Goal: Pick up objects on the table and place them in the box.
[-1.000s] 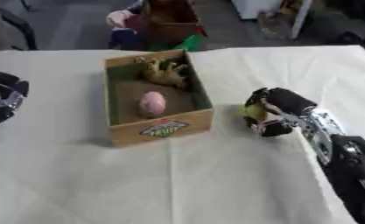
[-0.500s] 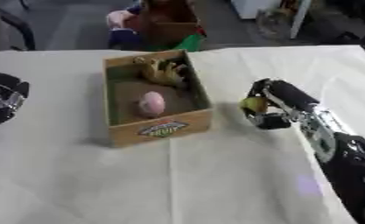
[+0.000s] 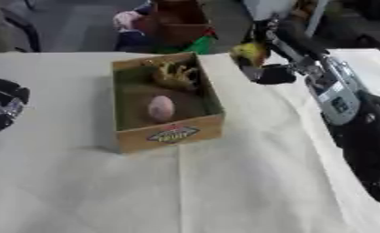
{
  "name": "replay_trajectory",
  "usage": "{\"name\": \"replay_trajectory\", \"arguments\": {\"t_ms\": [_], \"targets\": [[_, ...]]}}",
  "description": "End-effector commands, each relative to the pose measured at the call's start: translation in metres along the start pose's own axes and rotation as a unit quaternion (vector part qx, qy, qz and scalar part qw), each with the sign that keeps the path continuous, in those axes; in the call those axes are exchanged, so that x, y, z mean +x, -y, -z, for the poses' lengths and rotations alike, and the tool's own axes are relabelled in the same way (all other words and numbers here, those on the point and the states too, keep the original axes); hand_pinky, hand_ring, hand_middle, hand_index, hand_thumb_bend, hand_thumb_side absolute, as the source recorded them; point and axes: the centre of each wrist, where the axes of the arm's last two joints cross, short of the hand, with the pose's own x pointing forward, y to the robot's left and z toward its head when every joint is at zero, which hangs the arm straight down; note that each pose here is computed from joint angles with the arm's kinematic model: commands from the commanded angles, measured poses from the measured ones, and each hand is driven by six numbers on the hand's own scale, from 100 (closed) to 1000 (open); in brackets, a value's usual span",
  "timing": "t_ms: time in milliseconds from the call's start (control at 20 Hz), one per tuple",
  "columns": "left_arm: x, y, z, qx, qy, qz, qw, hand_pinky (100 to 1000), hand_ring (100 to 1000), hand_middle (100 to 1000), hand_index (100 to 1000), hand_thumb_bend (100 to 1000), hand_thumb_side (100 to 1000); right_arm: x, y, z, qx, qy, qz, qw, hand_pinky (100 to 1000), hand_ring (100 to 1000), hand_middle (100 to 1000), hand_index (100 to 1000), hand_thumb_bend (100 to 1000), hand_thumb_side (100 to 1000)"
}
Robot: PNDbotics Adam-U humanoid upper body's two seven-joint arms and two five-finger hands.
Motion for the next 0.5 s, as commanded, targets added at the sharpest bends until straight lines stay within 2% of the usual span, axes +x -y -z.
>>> {"name": "replay_trajectory", "arguments": {"t_ms": [50,300,400,450,500], "targets": [[0.016,0.000,0.007,-0.008,0.028,-0.005,1.000,561,505,504,620,300,226,0.002,0.011,0.015,0.009,0.019,-0.004,1.000,374,483,595,630,100,256],[0.026,0.006,0.012,-0.019,0.047,-0.016,0.999,560,504,503,619,303,224,0.000,0.000,0.029,0.035,0.027,-0.006,0.999,430,523,618,642,100,278],[0.029,0.008,0.013,-0.022,0.052,-0.018,0.998,561,504,502,619,303,224,-0.001,-0.006,0.032,0.044,0.027,-0.003,0.999,463,551,634,665,100,319],[0.030,0.008,0.013,-0.023,0.054,-0.019,0.998,561,504,502,619,303,224,-0.002,-0.008,0.033,0.049,0.028,-0.002,0.998,489,584,656,685,100,398],[0.031,0.009,0.013,-0.024,0.055,-0.020,0.998,560,503,502,619,303,224,-0.002,-0.012,0.034,0.057,0.029,-0.001,0.998,497,594,664,694,160,427]]}}
